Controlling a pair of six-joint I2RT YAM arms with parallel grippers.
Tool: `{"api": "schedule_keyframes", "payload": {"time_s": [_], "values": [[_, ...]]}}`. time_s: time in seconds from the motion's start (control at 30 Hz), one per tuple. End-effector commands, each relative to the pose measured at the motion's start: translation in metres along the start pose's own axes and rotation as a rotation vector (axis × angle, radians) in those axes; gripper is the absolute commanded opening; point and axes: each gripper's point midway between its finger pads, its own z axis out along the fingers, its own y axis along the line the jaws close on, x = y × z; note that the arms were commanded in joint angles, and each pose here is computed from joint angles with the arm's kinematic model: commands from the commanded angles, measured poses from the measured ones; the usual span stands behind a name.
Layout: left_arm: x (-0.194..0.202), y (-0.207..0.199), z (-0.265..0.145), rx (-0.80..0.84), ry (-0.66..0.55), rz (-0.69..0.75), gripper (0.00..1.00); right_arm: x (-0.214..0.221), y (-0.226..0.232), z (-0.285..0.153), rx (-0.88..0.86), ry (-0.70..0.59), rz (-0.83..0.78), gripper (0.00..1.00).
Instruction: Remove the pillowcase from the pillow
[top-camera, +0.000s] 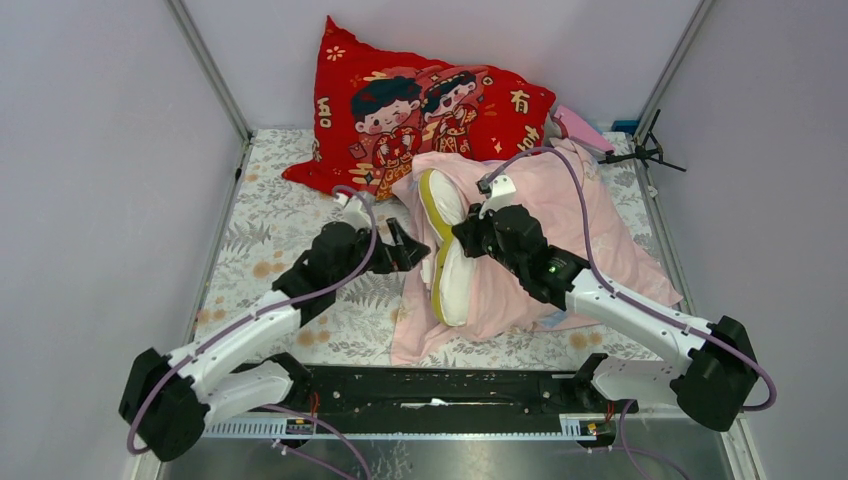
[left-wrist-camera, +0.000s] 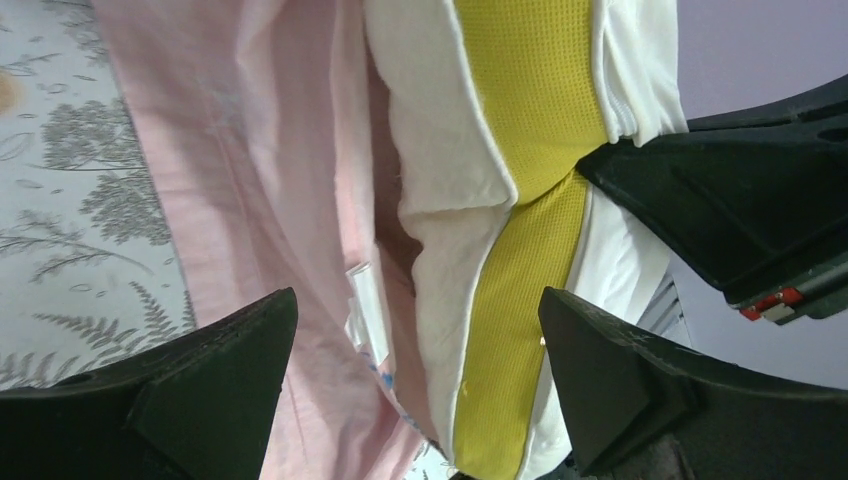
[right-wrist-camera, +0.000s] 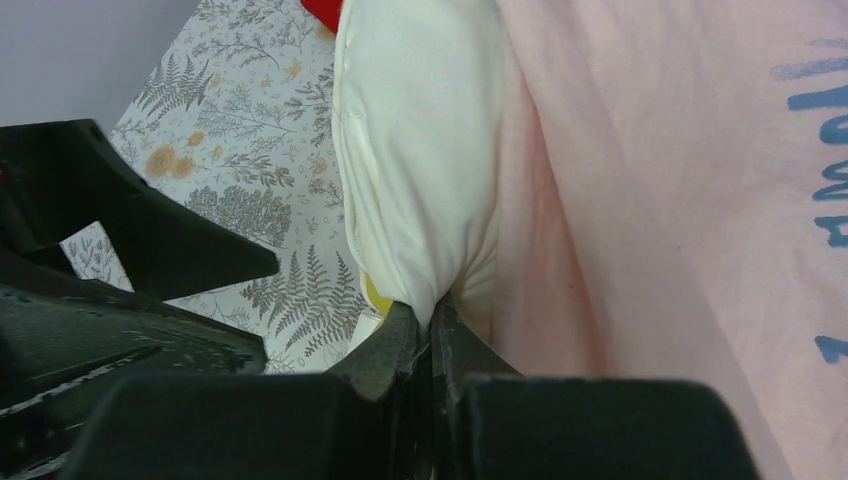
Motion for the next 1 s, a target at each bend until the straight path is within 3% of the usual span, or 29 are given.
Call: {"api": "schedule_keyframes", "payload": {"time_s": [0.0, 0.17, 0.47, 0.53, 0.57, 0.63, 0.73, 0.83, 0.97], "values": [[-0.015, -0.046, 0.011, 0.186, 0.028, 0.012, 0.99, -0.032, 0.019, -0.006, -0.080, -0.100, 0.044, 0.03], [-0.002, -0.065, 0.022, 0.309, 0.111, 0.015, 0.98, -0.034, 0.021, -0.006, -0.089, -0.100, 0.047, 0.03], [0.037, -0.091, 0.036, 0.386, 0.240, 0.082, 0.91, -0.040, 0.028, -0.002, -0.110, -0.101, 0.053, 0.03], [0.040, -0.088, 0.040, 0.371, 0.245, 0.088, 0.84, -0.038, 0.029, -0.002, -0.113, -0.097, 0.053, 0.04], [0.041, -0.085, 0.042, 0.356, 0.245, 0.087, 0.72, -0.038, 0.029, -0.002, -0.114, -0.096, 0.052, 0.06], [0.042, -0.078, 0.045, 0.323, 0.239, 0.094, 0.47, -0.036, 0.028, -0.002, -0.113, -0.092, 0.048, 0.20], [0.038, -0.069, 0.046, 0.277, 0.210, 0.109, 0.01, -0.033, 0.024, -0.006, -0.104, -0.089, 0.033, 0.65], [0.033, -0.062, 0.044, 0.240, 0.176, 0.112, 0.00, -0.023, 0.016, -0.008, -0.079, -0.068, 0.014, 0.81], [0.028, -0.056, 0.040, 0.208, 0.144, 0.118, 0.00, -0.001, 0.003, -0.011, -0.036, -0.004, -0.022, 0.89]]}}
